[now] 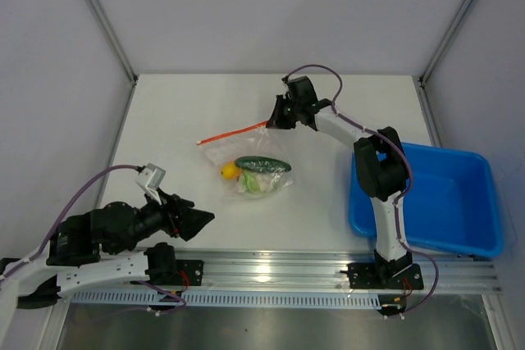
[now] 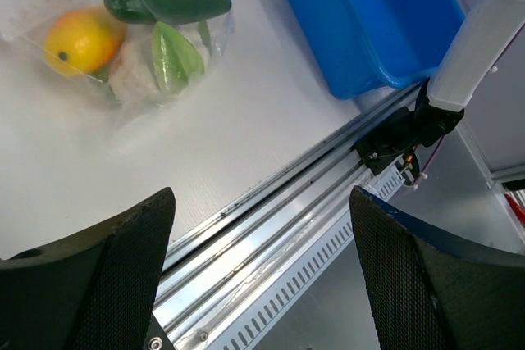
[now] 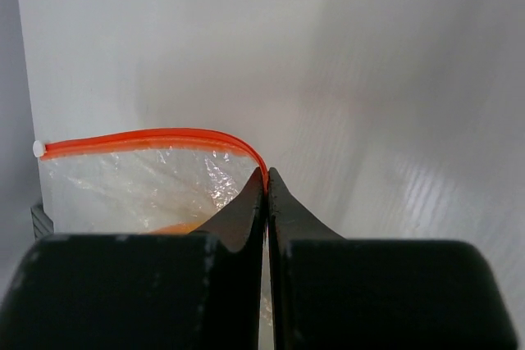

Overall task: Place the food in the zip-top bag and seal the zipper
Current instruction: Place the zipper food storage bag at the center of the board, then reset both arms

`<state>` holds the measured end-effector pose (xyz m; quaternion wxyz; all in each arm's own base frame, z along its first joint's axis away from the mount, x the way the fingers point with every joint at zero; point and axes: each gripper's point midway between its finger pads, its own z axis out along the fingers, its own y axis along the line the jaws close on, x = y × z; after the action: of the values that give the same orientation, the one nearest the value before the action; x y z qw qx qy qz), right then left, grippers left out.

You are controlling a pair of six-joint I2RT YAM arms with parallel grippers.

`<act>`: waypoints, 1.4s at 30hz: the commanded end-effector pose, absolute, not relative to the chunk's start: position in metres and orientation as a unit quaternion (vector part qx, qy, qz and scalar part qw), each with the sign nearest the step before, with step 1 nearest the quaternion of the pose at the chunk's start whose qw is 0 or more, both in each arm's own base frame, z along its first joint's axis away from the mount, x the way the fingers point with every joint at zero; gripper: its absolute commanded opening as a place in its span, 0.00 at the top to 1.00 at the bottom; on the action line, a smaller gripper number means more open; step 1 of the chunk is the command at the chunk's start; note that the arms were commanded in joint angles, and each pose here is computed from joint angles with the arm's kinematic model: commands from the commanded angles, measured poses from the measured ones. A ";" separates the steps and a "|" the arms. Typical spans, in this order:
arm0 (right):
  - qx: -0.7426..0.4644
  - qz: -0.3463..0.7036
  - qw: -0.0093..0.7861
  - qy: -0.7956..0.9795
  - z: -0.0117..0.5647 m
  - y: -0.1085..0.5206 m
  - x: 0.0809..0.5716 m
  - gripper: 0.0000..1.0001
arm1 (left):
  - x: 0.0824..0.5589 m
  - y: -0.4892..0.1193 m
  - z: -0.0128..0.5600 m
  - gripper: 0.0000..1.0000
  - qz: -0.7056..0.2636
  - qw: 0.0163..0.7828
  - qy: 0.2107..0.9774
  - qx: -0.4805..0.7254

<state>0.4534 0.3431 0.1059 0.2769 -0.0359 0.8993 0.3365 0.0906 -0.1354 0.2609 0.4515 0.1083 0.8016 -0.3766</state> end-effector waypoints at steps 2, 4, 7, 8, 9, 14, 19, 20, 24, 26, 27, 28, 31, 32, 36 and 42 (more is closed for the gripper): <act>0.025 0.304 0.296 0.905 0.099 0.322 0.483 1.00 | 0.091 -0.144 0.268 0.12 -0.391 0.455 0.792 0.111; 0.034 0.295 0.291 0.910 0.092 0.318 0.486 1.00 | 0.091 -0.145 0.266 0.12 -0.390 0.454 0.793 0.111; 0.040 0.282 0.276 0.918 0.077 0.316 0.488 1.00 | 0.093 -0.146 0.259 0.11 -0.378 0.448 0.804 0.103; 0.045 0.276 0.270 0.921 0.070 0.314 0.487 1.00 | 0.093 -0.147 0.258 0.11 -0.375 0.446 0.806 0.103; 0.049 0.271 0.267 0.923 0.066 0.312 0.487 1.00 | 0.094 -0.149 0.256 0.10 -0.372 0.444 0.808 0.105; 0.046 0.257 0.274 0.926 0.062 0.306 0.487 1.00 | 0.101 -0.163 0.249 0.07 -0.341 0.444 0.819 0.123; 0.031 0.248 0.285 0.925 0.076 0.302 0.485 0.83 | 0.116 -0.178 0.249 0.04 -0.315 0.446 0.826 0.138; 0.028 0.247 0.286 0.925 0.079 0.301 0.484 0.80 | 0.118 -0.181 0.250 0.04 -0.317 0.444 0.827 0.138; 0.012 0.233 0.300 0.925 0.092 0.294 0.480 0.60 | 0.134 -0.195 0.247 0.04 -0.343 0.430 0.826 0.127; 0.001 0.225 0.307 0.925 0.101 0.289 0.476 0.52 | 0.143 -0.198 0.249 0.03 -0.356 0.427 0.823 0.114; -0.003 0.220 0.310 0.925 0.104 0.287 0.474 0.49 | 0.147 -0.199 0.248 0.03 -0.356 0.426 0.824 0.111; -0.004 0.209 0.313 0.926 0.103 0.282 0.471 0.47 | 0.156 -0.199 0.248 0.03 -0.350 0.428 0.827 0.101; -0.014 0.191 0.339 0.921 0.124 0.274 0.465 0.38 | 0.173 -0.201 0.257 0.01 -0.350 0.428 0.829 0.083; -0.015 0.187 0.347 0.919 0.133 0.269 0.459 0.35 | 0.178 -0.201 0.261 0.00 -0.350 0.430 0.829 0.078; -0.017 0.166 0.375 0.912 0.153 0.254 0.439 0.08 | 0.197 -0.206 0.269 0.00 -0.374 0.423 0.823 0.056; -0.025 0.114 0.398 0.910 0.164 0.228 0.393 0.01 | 0.226 -0.194 0.274 0.01 -0.386 0.447 0.807 0.012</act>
<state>0.4093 0.2461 0.1543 0.3693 -0.0206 0.9155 0.1584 0.2185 -0.1874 0.2394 0.4096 0.0064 0.8475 -0.3375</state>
